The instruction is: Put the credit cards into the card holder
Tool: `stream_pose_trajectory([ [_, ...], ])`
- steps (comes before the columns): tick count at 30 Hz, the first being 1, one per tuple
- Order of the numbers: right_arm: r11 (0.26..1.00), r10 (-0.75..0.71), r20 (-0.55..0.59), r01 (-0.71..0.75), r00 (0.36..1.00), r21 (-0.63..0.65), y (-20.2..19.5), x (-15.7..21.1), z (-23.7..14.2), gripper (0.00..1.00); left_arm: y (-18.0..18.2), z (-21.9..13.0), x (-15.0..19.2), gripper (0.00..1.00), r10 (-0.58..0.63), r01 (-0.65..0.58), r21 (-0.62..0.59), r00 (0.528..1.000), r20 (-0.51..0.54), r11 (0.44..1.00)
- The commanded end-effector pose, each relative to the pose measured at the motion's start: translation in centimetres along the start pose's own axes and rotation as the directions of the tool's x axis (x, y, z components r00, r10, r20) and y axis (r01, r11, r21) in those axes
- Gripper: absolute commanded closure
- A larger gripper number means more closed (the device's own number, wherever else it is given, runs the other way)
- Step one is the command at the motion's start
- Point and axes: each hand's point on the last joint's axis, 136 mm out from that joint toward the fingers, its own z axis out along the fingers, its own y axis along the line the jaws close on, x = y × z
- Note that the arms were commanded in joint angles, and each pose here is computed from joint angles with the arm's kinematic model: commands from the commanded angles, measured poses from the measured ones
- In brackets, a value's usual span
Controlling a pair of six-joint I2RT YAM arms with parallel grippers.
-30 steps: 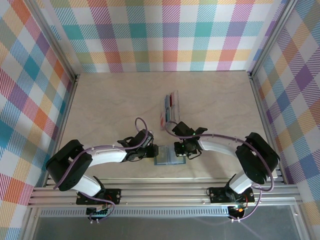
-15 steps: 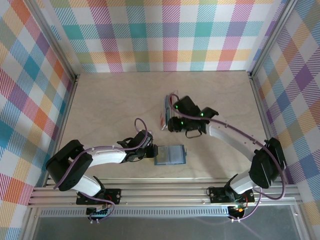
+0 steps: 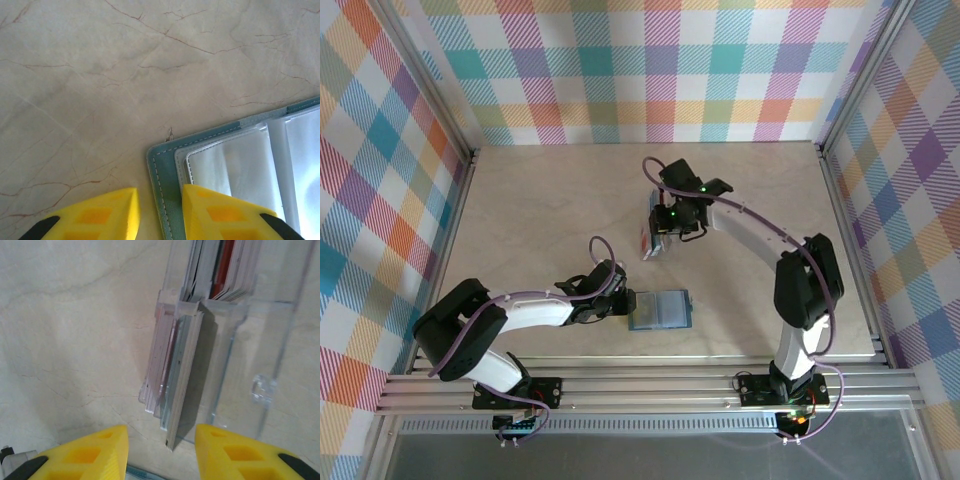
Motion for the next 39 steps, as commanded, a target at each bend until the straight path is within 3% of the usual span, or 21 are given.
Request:
stream_pose_trajectory([
  [1, 0.999, -0.028, -0.046, 0.026, 0.999, -0.04, 1.1, 0.3, 0.6, 0.6, 0.8, 1.5, 2.1, 0.69, 0.014, -0.015, -0.021, 0.998, -0.066, 1.0],
  [20, 0.999, -0.011, -0.117, 0.005, 0.993, -0.053, 0.6, 0.6, 3.7, 0.59, 0.9, 1.2, 2.0, 0.7, 0.014, -0.016, -0.025, 0.998, -0.057, 1.0],
  [29, 0.988, -0.016, -0.07, 0.005, 0.997, -0.151, 2.0, -0.1, 1.5, 0.61, 0.9, 1.2, 2.0, 0.71, 0.012, -0.014, -0.026, 0.998, -0.057, 1.0],
  [39, 0.99, -0.01, -0.06, 0.002, 0.998, -0.138, 1.4, -0.4, 1.1, 0.69, 0.8, 1.3, 1.9, 0.71, 0.015, -0.016, -0.026, 0.998, -0.058, 1.0],
])
